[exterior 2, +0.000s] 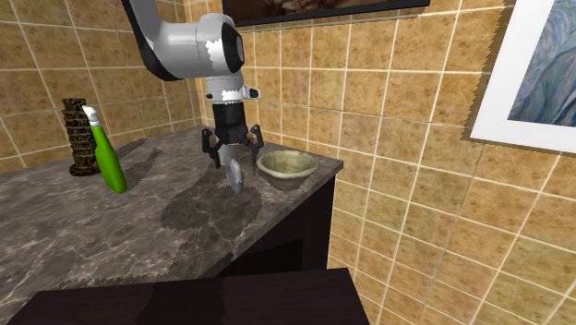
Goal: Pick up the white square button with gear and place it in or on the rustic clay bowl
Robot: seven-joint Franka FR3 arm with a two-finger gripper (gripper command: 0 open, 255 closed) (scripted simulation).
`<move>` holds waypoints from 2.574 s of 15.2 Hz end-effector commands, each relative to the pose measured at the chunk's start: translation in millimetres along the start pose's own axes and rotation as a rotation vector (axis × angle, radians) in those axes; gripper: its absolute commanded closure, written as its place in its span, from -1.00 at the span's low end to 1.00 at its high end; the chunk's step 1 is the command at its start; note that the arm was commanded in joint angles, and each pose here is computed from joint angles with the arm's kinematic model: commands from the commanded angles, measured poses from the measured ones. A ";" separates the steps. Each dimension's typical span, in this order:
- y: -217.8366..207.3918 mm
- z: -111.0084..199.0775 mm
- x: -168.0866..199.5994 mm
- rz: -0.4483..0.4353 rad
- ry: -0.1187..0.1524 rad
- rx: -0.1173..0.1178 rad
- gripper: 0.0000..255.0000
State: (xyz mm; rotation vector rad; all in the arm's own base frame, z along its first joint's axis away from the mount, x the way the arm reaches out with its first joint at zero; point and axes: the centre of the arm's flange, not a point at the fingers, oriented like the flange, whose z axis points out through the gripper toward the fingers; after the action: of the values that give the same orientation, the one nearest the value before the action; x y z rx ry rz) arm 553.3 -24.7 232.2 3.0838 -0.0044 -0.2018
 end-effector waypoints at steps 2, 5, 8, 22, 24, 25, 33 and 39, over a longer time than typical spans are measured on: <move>-0.4 16.3 2.5 -0.001 0.001 0.000 -1.00; -0.4 32.2 2.5 -0.001 0.001 0.000 -1.00; -0.4 35.2 2.5 -0.001 0.001 0.000 -1.00; -0.3 35.1 2.5 -0.001 0.001 0.000 1.00; -0.1 30.0 1.8 -0.001 0.001 0.000 1.00; 0.2 24.8 1.1 -0.001 0.001 0.000 1.00; 2.3 -17.1 -4.4 -0.001 0.001 0.000 1.00; 3.9 -48.4 -8.5 -0.001 0.001 0.000 1.00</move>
State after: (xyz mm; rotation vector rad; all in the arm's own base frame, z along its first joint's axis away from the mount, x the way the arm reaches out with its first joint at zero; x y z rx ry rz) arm 551.1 -27.6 275.4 3.0842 -0.0034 -0.1996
